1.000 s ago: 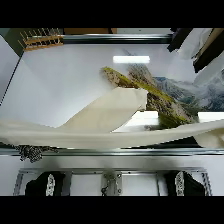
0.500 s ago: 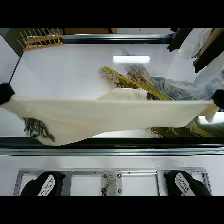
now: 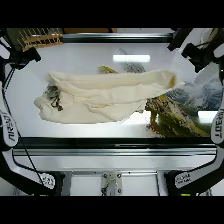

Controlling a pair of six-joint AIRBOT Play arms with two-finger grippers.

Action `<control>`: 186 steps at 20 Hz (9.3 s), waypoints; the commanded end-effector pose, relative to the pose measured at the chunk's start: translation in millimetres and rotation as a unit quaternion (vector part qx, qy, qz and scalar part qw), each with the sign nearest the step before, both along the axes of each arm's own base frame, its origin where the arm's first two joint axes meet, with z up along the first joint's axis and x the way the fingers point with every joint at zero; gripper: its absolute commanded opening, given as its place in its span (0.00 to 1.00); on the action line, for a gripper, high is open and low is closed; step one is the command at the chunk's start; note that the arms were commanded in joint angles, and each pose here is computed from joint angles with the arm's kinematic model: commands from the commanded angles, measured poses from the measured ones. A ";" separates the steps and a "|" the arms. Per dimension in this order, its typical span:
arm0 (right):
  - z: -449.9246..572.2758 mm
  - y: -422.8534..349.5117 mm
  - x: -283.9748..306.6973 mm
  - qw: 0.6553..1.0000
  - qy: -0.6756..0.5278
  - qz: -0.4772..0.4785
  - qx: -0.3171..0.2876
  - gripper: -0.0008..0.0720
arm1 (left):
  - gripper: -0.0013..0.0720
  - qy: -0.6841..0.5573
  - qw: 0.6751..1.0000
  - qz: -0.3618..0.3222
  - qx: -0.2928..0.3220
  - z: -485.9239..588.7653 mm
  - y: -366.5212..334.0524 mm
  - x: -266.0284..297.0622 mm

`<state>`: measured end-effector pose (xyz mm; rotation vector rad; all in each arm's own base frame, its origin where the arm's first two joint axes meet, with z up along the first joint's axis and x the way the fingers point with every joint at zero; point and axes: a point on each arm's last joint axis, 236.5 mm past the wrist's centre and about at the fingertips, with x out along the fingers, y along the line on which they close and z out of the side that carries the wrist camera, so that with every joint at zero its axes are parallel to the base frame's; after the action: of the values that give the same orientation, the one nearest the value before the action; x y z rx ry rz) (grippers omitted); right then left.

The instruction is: Fold the clothes and pants, and hang the long-sleeved shirts on hangers.

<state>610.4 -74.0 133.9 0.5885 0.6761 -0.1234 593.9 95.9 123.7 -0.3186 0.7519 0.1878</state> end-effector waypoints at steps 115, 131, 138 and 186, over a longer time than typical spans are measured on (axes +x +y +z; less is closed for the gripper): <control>-107.0 -38.5 -206.3 0.986 0.156 -0.060 -0.009 0.78 | 0.05 0.183 0.964 -0.189 -0.045 -150.3 72.2 -101.6; -250.6 -17.6 -73.2 0.981 0.179 -0.017 0.067 0.22 | 0.05 0.193 0.960 -0.196 -0.052 -151.6 68.2 -106.6; -113.7 -42.7 -144.0 0.967 0.215 0.062 -0.118 0.03 | 0.04 0.191 0.961 -0.194 -0.052 -151.5 69.3 -106.2; -9.6 -41.7 -233.7 0.978 0.138 -0.012 -0.157 0.72 | 0.86 0.244 0.960 0.021 -0.134 -97.8 112.4 -209.1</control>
<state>402.7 -130.4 116.4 0.2509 0.9057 -0.3507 424.4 205.9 26.4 -0.4863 1.2458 0.1222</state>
